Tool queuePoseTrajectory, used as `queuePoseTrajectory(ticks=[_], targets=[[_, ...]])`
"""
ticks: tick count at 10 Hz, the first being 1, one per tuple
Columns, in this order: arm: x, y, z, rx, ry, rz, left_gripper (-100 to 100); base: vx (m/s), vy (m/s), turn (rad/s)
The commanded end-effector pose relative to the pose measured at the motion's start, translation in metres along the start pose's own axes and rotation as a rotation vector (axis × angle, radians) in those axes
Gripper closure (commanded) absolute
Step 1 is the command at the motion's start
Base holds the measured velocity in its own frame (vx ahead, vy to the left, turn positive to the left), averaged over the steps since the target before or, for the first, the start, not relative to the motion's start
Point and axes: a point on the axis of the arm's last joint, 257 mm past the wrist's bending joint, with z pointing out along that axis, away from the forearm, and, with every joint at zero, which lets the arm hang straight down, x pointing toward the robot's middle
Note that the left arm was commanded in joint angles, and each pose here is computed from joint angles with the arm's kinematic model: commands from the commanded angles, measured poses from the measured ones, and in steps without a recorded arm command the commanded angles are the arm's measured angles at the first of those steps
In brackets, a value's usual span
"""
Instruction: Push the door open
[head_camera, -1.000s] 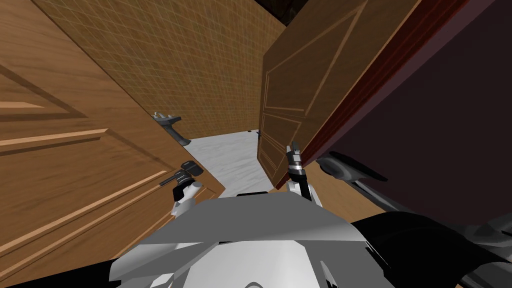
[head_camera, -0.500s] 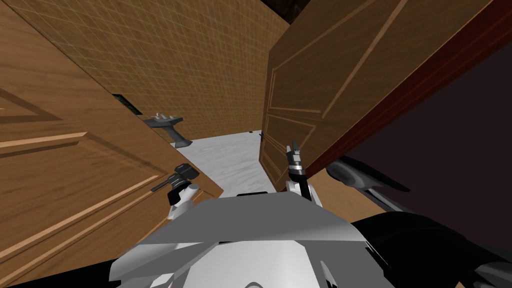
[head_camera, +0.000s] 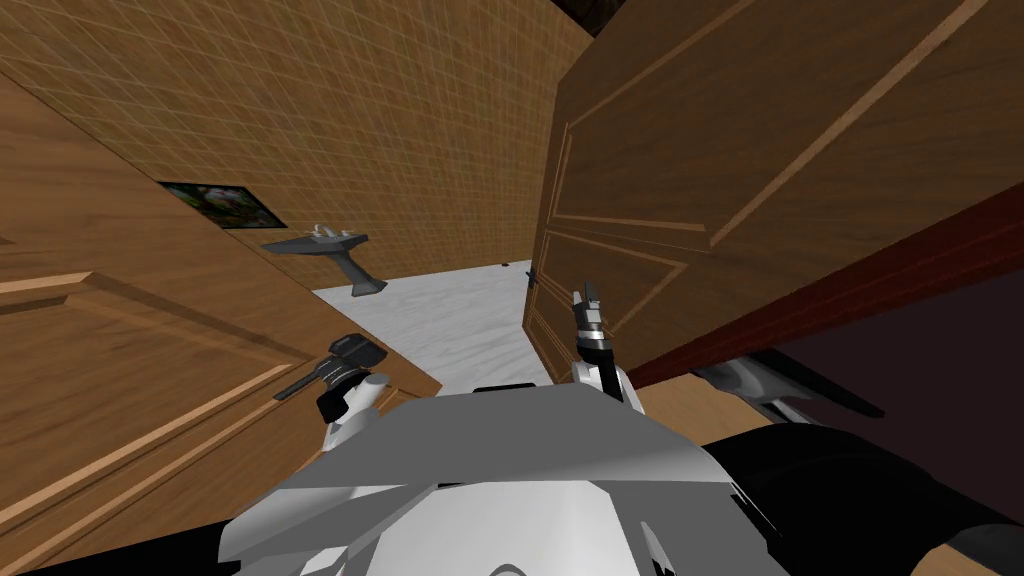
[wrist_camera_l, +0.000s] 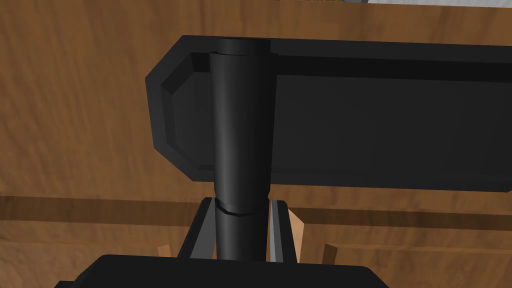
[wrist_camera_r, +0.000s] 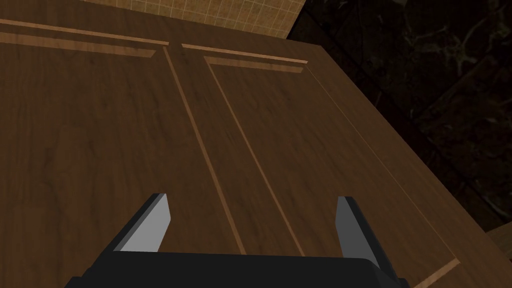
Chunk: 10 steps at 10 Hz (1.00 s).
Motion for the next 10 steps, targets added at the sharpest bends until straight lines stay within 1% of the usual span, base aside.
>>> queuePoseTrajectory(ticks=[1, 2, 3, 4, 6, 7, 10], targets=[[0.0, 0.0, 0.0, 0.0, 0.0, 0.0, 100, 0.08, 0.031, 0.026], [-0.014, -0.002, 0.0009, 0.006, -0.028, -0.001, 100, 0.117, 0.045, 0.026], [-0.022, -0.002, 0.0008, 0.006, -0.044, -0.001, 100, 0.18, 0.063, 0.036], [-0.026, -0.002, 0.0006, 0.006, -0.053, -0.001, 100, 0.165, 0.082, 0.036], [-0.047, -0.003, -0.0004, 0.007, -0.095, -0.001, 100, 0.161, 0.124, 0.027], [-0.052, -0.003, -0.0008, 0.007, -0.106, -0.001, 100, 0.15, 0.115, 0.021], [-0.083, -0.003, -0.0041, 0.008, -0.167, 0.0, 100, 0.18, 0.095, 0.041]])
